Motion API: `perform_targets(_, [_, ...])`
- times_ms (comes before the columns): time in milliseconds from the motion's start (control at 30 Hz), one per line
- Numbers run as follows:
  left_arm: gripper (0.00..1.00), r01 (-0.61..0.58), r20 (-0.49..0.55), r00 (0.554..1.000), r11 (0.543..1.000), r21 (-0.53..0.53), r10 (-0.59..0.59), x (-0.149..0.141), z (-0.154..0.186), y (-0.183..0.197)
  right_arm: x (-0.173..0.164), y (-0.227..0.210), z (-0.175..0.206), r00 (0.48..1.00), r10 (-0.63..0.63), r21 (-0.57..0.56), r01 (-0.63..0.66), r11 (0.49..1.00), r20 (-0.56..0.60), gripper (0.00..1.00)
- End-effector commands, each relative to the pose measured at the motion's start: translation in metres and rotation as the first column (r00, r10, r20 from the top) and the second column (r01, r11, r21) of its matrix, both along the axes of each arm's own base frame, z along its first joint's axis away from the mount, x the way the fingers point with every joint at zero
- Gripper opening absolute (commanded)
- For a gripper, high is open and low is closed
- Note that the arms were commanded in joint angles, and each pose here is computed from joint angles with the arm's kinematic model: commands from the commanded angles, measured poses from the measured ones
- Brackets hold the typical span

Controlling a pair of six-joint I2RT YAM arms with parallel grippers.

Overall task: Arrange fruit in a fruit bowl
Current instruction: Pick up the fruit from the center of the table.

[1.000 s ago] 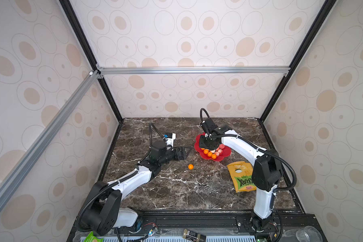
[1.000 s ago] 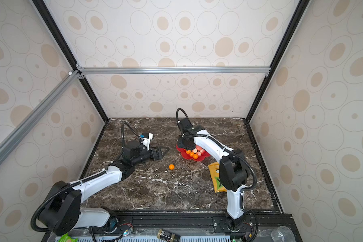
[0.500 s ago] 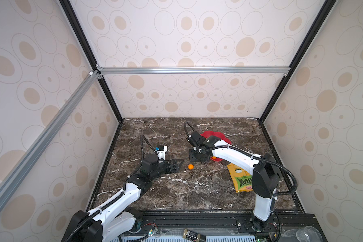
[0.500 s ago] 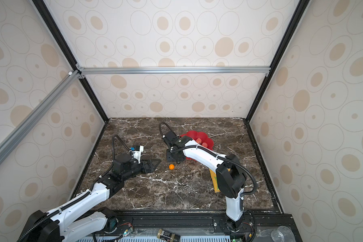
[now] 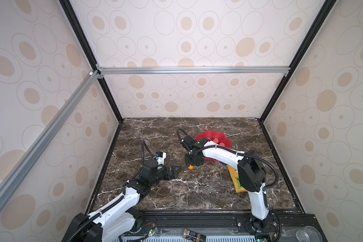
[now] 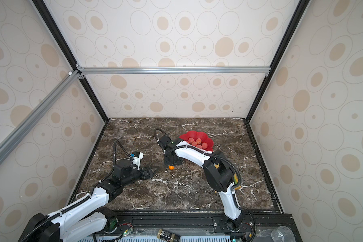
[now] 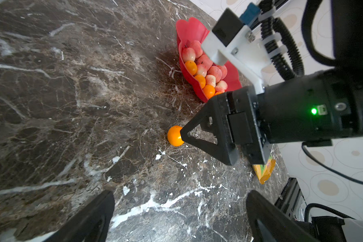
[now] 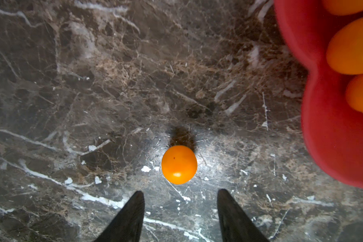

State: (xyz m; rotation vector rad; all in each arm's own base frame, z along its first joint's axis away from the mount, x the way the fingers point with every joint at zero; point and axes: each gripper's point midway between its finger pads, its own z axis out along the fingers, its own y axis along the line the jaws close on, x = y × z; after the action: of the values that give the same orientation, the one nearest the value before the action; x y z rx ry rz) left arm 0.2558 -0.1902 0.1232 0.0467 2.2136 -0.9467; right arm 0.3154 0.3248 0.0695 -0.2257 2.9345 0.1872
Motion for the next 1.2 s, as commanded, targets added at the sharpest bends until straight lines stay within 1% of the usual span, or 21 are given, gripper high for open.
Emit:
perform_targets(0, [0.99, -0.002, 0.031, 1.0, 1.0, -0.024, 0.003, 0.003, 0.013, -0.002, -0.004, 0.003, -0.006, 0.999, 0.021, -0.027, -0.022, 0.999, -0.04, 0.59])
perform_targets(100, [0.99, 0.0, 0.03, 1.0, 1.0, -0.025, 0.001, 0.004, 0.012, -0.002, -0.003, 0.006, -0.012, 0.998, 0.027, -0.031, -0.029, 0.999, -0.061, 0.58])
perform_targets(267, [0.99, 0.004, 0.03, 1.0, 1.0, -0.029, -0.003, 0.004, 0.012, -0.003, 0.001, 0.002, -0.018, 0.997, 0.029, -0.087, -0.035, 0.996, -0.067, 0.57])
perform_targets(467, [0.99, -0.001, 0.031, 1.0, 1.0, -0.029, 0.001, 0.004, 0.013, -0.002, 0.002, 0.001, -0.026, 0.996, 0.032, -0.119, -0.043, 0.992, -0.086, 0.55])
perform_targets(767, [0.99, -0.002, 0.031, 1.0, 1.0, -0.028, 0.003, 0.004, 0.012, -0.002, 0.001, -0.001, -0.035, 0.993, 0.032, -0.146, -0.049, 0.988, -0.114, 0.53])
perform_targets(1167, [0.99, 0.001, 0.033, 0.999, 1.0, -0.029, 0.0, 0.003, 0.012, -0.002, 0.002, -0.002, -0.044, 0.991, 0.032, -0.161, -0.053, 0.986, -0.129, 0.48])
